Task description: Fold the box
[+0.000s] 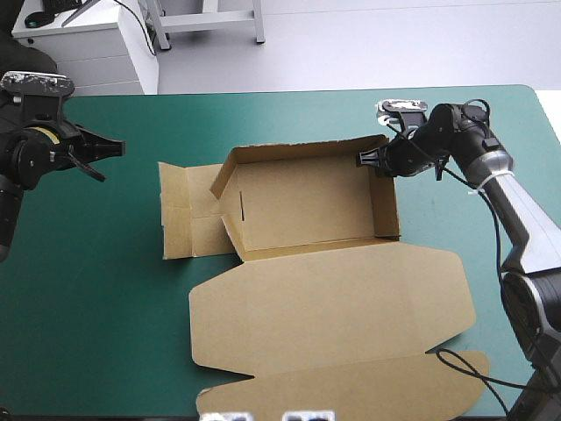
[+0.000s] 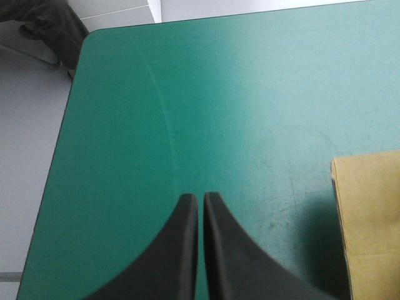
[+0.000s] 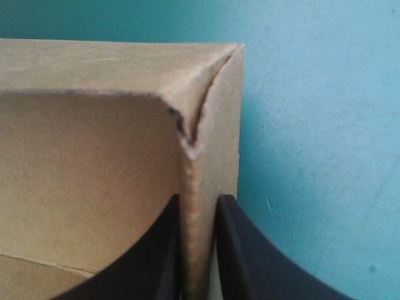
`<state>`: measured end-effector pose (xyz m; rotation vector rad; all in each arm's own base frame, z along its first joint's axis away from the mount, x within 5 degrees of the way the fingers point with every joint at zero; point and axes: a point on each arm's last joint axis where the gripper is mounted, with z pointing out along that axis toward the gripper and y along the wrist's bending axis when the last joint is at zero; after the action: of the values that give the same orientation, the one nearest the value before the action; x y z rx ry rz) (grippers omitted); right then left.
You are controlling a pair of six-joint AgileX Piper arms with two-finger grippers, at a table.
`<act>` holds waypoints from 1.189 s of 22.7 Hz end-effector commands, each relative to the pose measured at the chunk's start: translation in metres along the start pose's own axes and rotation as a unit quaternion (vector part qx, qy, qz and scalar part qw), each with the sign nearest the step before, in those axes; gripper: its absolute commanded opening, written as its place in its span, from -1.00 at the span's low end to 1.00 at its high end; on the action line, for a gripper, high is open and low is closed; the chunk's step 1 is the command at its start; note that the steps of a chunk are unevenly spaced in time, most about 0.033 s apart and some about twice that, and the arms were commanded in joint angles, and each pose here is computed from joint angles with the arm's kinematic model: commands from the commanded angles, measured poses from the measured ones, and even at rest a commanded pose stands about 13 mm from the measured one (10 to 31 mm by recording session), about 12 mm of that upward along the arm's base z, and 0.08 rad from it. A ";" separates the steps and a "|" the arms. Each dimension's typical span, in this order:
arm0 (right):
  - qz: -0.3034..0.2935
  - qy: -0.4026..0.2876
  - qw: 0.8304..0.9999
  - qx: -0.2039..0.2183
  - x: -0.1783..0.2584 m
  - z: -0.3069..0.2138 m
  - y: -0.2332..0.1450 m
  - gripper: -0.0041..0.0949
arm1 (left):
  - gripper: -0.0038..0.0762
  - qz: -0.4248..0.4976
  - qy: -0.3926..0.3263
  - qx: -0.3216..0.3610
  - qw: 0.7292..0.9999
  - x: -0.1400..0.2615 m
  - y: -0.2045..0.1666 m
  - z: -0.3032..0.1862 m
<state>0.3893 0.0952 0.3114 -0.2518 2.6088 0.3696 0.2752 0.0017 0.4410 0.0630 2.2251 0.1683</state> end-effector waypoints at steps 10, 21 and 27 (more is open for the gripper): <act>-0.054 -0.092 0.994 0.027 -0.038 -0.073 0.013 -0.10 | -0.87 0.009 -0.033 -0.004 0.999 -0.008 0.002 -0.015; -0.053 -0.048 0.997 0.043 -0.039 -0.092 0.015 -0.13 | -0.87 0.009 -0.027 -0.004 1.000 -0.007 0.002 -0.014; -0.034 0.032 0.998 0.035 -0.032 -0.030 0.002 -0.13 | -0.92 0.009 -0.030 -0.004 1.000 -0.007 0.002 -0.013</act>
<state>0.4068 0.0918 0.3408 -0.3287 2.6982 0.2355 0.2749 0.0021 0.4357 0.0877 2.2747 0.1854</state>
